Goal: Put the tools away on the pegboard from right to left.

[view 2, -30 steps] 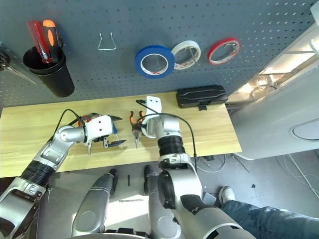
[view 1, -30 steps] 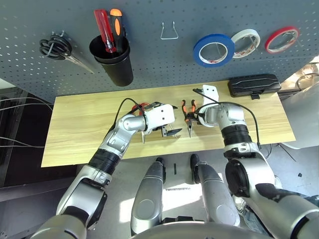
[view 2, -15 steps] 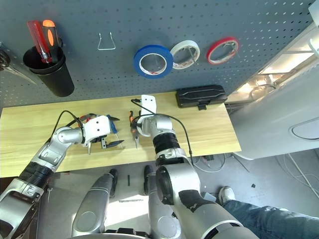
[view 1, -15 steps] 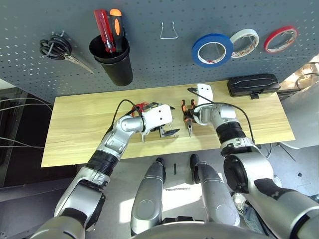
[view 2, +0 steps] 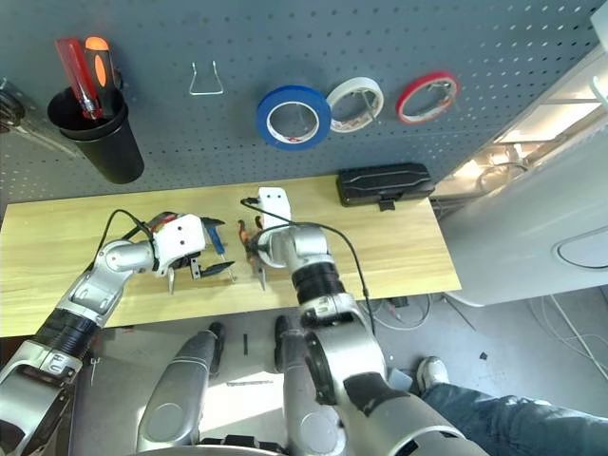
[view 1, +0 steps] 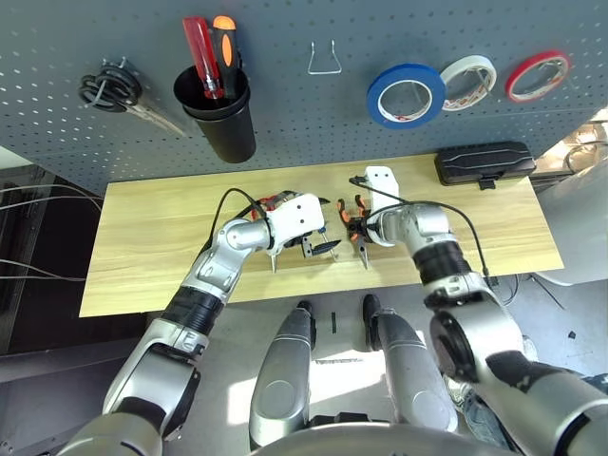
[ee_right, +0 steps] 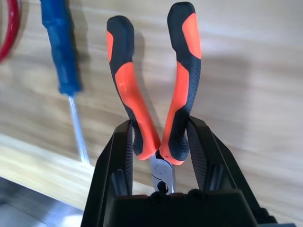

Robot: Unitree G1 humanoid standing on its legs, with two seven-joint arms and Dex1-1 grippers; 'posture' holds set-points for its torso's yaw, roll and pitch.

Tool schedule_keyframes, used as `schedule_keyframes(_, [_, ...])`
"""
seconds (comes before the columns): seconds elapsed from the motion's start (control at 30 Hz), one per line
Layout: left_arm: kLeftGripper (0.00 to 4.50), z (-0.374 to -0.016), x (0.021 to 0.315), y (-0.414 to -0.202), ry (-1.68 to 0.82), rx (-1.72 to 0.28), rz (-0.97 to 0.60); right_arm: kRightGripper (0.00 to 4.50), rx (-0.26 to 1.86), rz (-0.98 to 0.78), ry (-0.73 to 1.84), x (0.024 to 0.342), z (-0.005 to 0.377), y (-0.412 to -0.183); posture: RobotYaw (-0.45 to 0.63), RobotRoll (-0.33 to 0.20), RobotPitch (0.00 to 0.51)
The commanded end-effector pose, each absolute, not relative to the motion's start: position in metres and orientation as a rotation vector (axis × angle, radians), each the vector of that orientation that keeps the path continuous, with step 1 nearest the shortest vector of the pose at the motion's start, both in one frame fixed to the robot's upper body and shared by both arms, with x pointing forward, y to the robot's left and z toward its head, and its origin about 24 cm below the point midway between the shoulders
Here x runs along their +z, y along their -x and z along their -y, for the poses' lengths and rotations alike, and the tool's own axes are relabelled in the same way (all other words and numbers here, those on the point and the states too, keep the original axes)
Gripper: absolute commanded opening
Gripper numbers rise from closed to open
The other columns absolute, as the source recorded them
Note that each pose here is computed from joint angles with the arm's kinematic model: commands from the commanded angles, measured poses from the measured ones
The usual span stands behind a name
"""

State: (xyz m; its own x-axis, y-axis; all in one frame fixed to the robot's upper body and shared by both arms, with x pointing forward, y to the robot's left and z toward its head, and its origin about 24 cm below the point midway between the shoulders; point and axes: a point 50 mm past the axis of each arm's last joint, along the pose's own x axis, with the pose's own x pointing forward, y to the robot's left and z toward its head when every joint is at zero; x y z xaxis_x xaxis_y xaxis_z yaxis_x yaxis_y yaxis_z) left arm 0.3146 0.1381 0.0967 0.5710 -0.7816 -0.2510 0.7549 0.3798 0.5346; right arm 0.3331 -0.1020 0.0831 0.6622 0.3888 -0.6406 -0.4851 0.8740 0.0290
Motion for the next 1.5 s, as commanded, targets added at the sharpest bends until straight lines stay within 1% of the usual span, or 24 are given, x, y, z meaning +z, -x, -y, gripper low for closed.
schedule_keyframes(0.03, [4.50, -0.140, 0.099, -0.310, -0.633, -0.960, 0.085, 1.78, 0.631, -0.561, 0.211, 0.113, 0.099, -0.336, 0.07, 0.000, 0.352])
schedule_keyframes(0.1, [4.50, -0.144, 0.101, -0.312, -0.630, -0.927, 0.096, 1.77, 0.670, -0.432, 0.312, 0.142, 0.101, -0.336, 0.06, 0.000, 0.353])
schedule_keyframes(0.13, [4.50, -0.146, 0.102, -0.312, -0.629, -0.914, 0.097, 1.76, 0.683, -0.390, 0.341, 0.151, 0.103, -0.333, 0.06, 0.000, 0.352])
schedule_keyframes(0.17, [4.50, -0.147, 0.102, -0.313, -0.630, -0.900, 0.098, 1.65, 0.689, -0.349, 0.360, 0.157, 0.105, -0.329, 0.06, 0.000, 0.352])
schedule_keyframes(0.2, [4.50, -0.149, 0.102, -0.314, -0.631, -0.889, 0.097, 1.41, 0.707, -0.313, 0.363, 0.161, 0.106, -0.324, 0.06, 0.000, 0.352])
schedule_keyframes(0.33, [4.50, -0.153, 0.102, -0.315, -0.619, -0.856, 0.093, 0.02, 0.768, -0.223, 0.354, 0.173, 0.105, -0.310, 0.05, 0.000, 0.352])
schedule_keyframes(0.43, [4.50, -0.153, 0.102, -0.316, -0.615, -0.853, 0.094, 0.02, 0.782, -0.179, 0.351, 0.176, 0.106, -0.308, 0.05, 0.000, 0.352])
schedule_keyframes(0.57, [4.50, -0.152, 0.103, -0.319, -0.618, -0.854, 0.101, 0.02, 0.780, -0.174, 0.359, 0.176, 0.108, -0.310, 0.04, 0.000, 0.353])
schedule_keyframes(0.7, [4.50, -0.152, 0.104, -0.321, -0.612, -0.849, 0.099, 0.02, 0.711, -0.323, 0.293, 0.159, 0.114, -0.323, 0.04, 0.000, 0.356])
schedule_keyframes(0.83, [4.50, -0.152, 0.101, -0.322, -0.615, -0.849, 0.070, 0.02, 0.681, -0.403, 0.224, 0.145, 0.106, -0.335, 0.05, 0.000, 0.359])
schedule_keyframes(0.87, [4.50, -0.153, 0.099, -0.322, -0.617, -0.847, 0.052, 0.38, 0.662, -0.427, 0.205, 0.140, 0.103, -0.340, 0.06, 0.000, 0.365])
schedule_keyframes(0.9, [4.50, -0.155, 0.096, -0.321, -0.618, -0.845, 0.032, 0.57, 0.649, -0.457, 0.191, 0.135, 0.098, -0.344, 0.06, 0.000, 0.365])
schedule_keyframes(0.97, [4.50, -0.156, 0.094, -0.321, -0.619, -0.840, 0.004, 1.18, 0.632, -0.487, 0.172, 0.128, 0.091, -0.351, 0.06, 0.000, 0.369])
schedule_keyframes(1.07, [4.50, -0.157, 0.092, -0.320, -0.623, -0.837, -0.016, 2.21, 0.611, -0.516, 0.194, 0.120, 0.083, -0.359, 0.08, 0.000, 0.377])
schedule_keyframes(1.1, [4.50, -0.157, 0.092, -0.320, -0.622, -0.836, -0.018, 2.65, 0.608, -0.521, 0.203, 0.117, 0.081, -0.361, 0.09, 0.000, 0.381])
schedule_keyframes(1.13, [4.50, -0.157, 0.092, -0.319, -0.620, -0.834, -0.022, 2.99, 0.609, -0.524, 0.227, 0.114, 0.078, -0.363, 0.10, 0.000, 0.387])
schedule_keyframes(1.27, [4.50, -0.157, 0.092, -0.317, -0.615, -0.825, -0.026, 4.35, 0.626, -0.507, 0.315, 0.110, 0.071, -0.368, 0.11, 0.000, 0.396])
schedule_keyframes(1.3, [4.50, -0.157, 0.092, -0.316, -0.614, -0.823, -0.027, 4.47, 0.633, -0.502, 0.327, 0.110, 0.069, -0.369, 0.12, 0.000, 0.400])
schedule_keyframes(1.5, [4.50, -0.158, 0.089, -0.312, -0.607, -0.814, -0.034, 4.47, 0.653, -0.483, 0.398, 0.106, 0.061, -0.374, 0.13, 0.000, 0.411])
